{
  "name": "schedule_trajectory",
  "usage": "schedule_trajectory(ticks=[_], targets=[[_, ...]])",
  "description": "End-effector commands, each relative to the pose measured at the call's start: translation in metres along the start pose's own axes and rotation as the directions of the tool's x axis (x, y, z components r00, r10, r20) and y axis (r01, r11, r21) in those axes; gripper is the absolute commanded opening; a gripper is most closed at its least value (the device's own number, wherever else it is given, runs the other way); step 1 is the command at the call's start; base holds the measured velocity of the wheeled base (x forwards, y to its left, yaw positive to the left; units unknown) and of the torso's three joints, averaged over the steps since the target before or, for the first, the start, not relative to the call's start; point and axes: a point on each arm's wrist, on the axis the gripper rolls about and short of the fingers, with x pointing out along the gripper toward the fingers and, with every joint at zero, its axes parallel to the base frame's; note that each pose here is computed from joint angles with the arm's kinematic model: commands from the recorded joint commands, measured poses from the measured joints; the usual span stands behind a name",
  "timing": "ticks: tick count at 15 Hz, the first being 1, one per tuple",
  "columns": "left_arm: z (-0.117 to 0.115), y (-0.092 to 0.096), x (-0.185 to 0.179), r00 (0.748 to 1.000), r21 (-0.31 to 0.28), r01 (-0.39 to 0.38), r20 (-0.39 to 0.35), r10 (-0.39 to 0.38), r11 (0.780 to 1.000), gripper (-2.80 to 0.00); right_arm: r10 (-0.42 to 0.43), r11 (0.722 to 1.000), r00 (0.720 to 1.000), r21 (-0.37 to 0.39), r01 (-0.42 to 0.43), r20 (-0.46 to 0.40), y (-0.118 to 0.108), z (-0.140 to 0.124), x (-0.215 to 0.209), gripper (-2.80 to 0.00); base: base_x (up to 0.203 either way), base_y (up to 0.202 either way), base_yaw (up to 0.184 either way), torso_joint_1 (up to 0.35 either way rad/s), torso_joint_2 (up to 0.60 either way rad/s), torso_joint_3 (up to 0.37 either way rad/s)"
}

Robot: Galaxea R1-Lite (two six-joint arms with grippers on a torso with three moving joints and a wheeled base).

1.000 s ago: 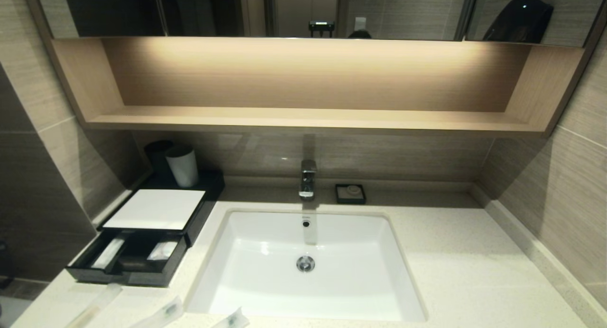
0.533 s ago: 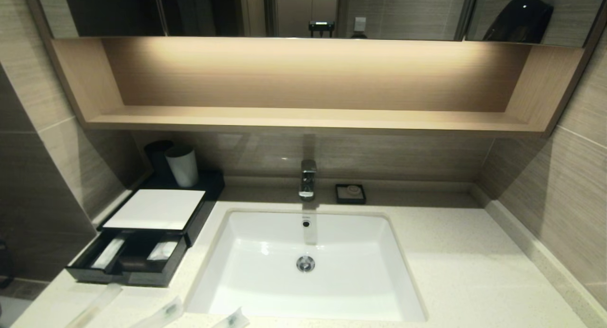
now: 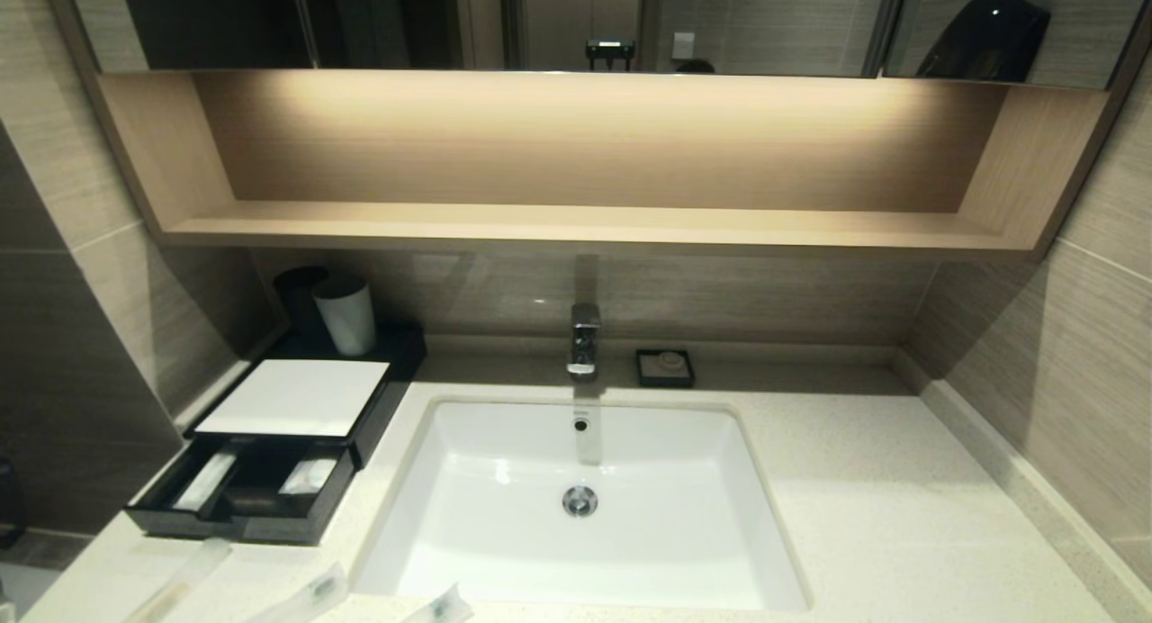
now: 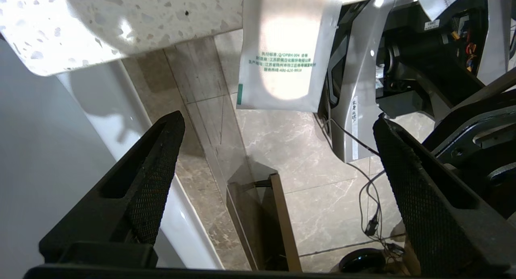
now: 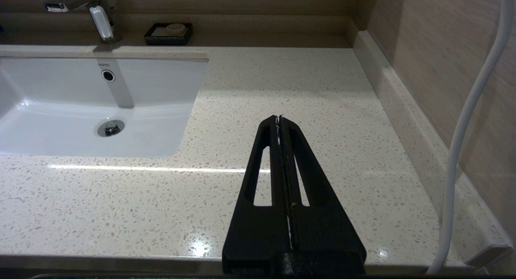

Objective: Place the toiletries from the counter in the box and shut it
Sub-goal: Pick up the bathroom toiletry

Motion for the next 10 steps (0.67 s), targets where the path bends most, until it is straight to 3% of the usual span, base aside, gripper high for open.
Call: schedule_trajectory(ticks=[1,10], targets=[[0.001,0.0,0.0,1.0,0.015,-0.006,0.003,0.006,1.0,0.0,0.0,1.0,1.0,0.0,0.0,0.0,0.0,0.0,0.0,-2.8,0.0,0.0,0.0,0.0,0.0,0.0],[0.002,-0.012,0.001,0.998,0.02,-0.064,0.016,0.064,0.998,0.0,0.0,1.0,1.0,0.0,0.0,0.0,0.0,0.0,0.0,-2.8,0.0,0.0,0.0,0.0,0.0,0.0]])
